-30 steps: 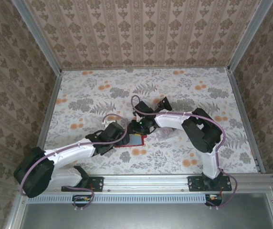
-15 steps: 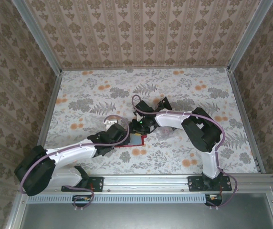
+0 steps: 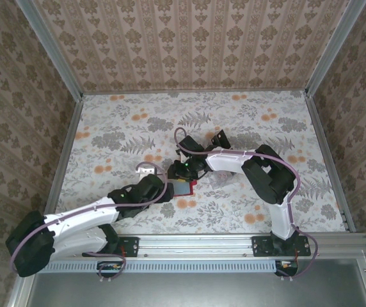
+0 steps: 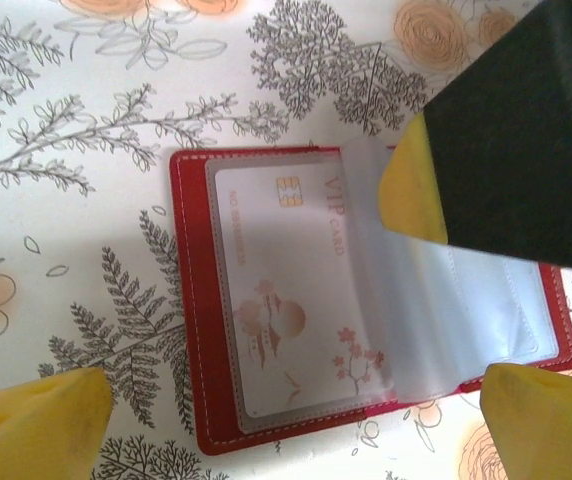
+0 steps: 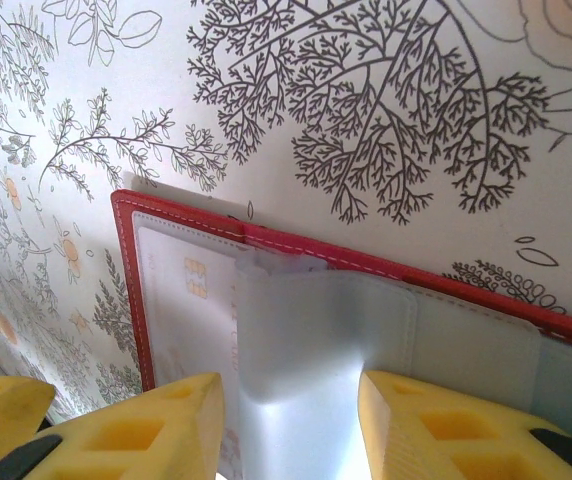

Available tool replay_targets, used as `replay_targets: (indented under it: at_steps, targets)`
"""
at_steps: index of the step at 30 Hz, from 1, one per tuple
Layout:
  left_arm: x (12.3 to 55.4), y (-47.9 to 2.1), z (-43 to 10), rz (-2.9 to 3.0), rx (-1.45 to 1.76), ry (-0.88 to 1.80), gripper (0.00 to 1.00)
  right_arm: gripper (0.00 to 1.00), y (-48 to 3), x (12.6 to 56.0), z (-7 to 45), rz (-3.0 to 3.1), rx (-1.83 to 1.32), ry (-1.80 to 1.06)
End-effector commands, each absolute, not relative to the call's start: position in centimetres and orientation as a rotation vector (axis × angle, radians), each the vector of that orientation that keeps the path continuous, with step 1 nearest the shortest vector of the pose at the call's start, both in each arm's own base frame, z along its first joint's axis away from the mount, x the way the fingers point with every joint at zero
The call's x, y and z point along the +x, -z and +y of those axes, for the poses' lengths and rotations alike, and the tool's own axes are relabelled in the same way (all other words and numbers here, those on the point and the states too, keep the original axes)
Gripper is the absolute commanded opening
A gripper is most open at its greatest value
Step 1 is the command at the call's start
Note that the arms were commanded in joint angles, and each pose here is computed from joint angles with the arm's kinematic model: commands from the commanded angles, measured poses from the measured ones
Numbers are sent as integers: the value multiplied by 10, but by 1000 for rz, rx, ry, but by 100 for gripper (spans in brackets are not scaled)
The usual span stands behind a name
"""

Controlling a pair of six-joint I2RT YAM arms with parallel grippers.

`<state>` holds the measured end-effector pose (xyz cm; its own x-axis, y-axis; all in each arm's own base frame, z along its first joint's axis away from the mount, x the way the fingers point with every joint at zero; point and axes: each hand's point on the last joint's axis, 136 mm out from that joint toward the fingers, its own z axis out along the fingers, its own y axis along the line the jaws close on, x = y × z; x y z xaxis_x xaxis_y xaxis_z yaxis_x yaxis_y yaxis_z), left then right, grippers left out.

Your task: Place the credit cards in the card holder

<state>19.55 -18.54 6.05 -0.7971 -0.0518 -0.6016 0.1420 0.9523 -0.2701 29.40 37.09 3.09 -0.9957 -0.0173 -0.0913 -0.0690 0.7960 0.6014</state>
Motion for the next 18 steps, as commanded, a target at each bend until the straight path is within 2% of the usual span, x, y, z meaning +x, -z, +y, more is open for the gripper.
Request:
replay_targets:
  at_steps: [1,11,18]
  targets:
    - [192,-54,-192,2482,95,431,97,43,-13,286,367,2959,-38,-935]
    - [204,-51,-209,2491,137,402,97,43,-13,287,368,2956,-36,-938]
    - [203,-36,-188,2554,86,233,97,43,-16,288,369,2952,-38,-946]
